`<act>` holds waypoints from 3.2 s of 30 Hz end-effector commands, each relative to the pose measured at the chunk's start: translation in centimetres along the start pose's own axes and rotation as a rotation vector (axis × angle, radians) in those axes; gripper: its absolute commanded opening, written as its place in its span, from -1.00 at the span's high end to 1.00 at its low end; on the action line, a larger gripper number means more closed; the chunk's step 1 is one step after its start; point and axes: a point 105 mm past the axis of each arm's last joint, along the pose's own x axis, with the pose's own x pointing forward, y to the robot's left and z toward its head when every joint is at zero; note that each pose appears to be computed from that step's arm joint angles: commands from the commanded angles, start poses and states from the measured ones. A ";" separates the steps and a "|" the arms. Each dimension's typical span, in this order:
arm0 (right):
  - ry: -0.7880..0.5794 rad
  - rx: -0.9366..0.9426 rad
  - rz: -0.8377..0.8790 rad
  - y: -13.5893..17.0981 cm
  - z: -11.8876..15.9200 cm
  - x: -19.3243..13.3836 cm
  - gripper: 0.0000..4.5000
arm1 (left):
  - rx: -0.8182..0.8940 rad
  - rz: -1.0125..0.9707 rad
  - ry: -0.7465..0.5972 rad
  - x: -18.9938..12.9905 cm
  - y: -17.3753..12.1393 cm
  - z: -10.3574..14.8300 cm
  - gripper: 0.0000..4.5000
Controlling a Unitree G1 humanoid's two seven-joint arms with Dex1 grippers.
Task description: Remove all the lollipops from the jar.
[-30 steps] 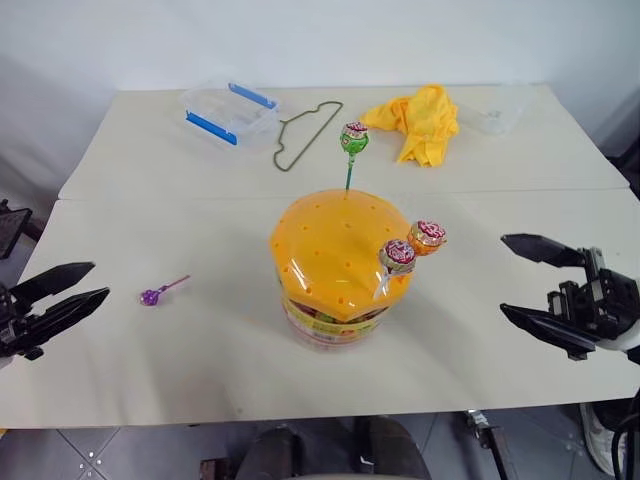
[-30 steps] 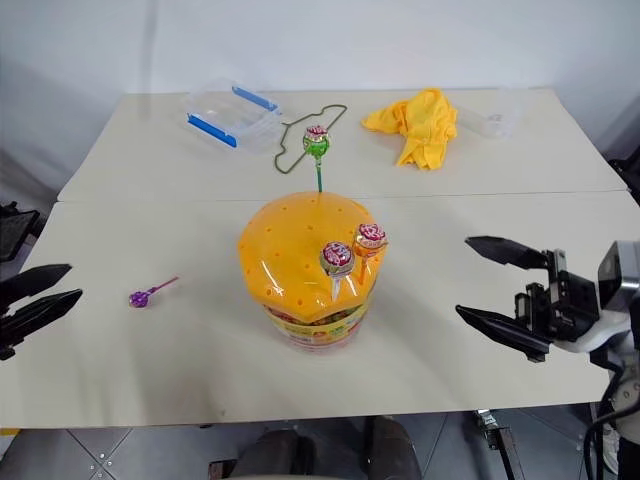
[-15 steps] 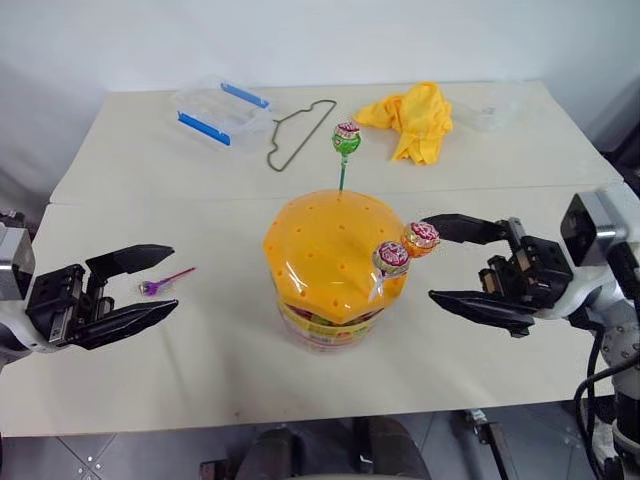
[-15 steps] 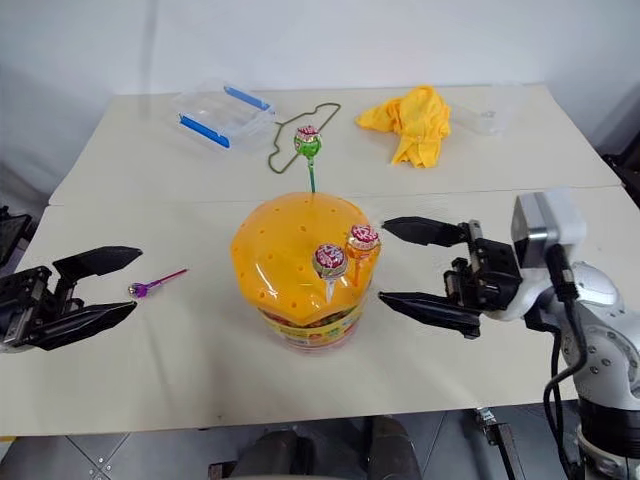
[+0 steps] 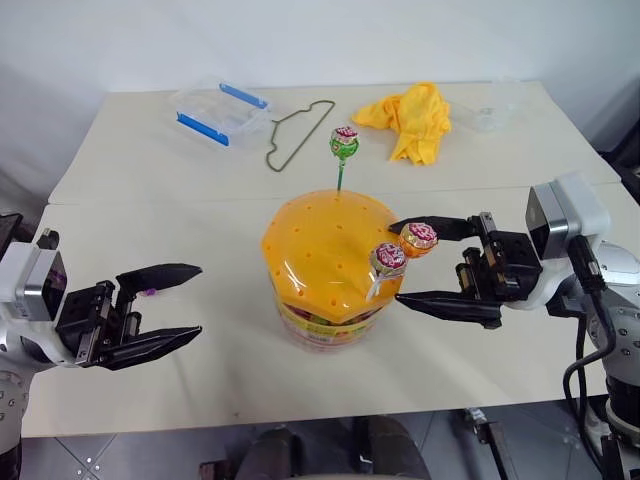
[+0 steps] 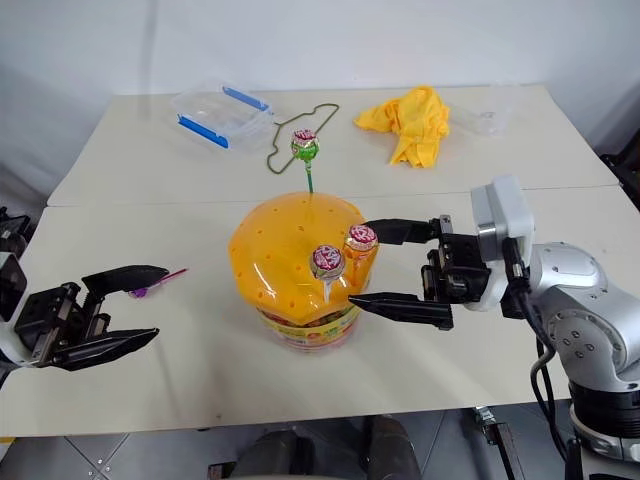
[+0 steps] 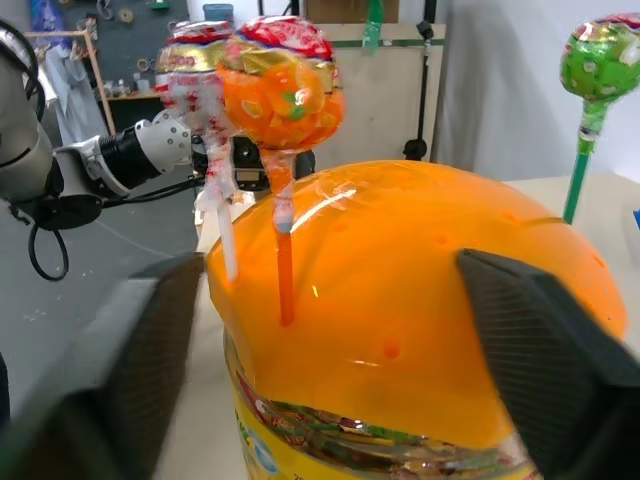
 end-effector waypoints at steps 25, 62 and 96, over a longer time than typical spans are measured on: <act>0.455 0.125 -0.770 -4.5 -3.7 -17.6 0.98 | 0.106 -0.087 0.106 0.3 1.1 -1.0 -0.72; 0.004 -0.115 -0.026 0.3 3.3 -3.0 0.00 | 0.056 0.008 -0.017 -3.0 3.2 0.4 -0.72; -0.152 -0.210 0.202 1.2 4.2 1.3 0.99 | 0.129 -0.060 -0.153 2.0 0.8 2.6 -0.72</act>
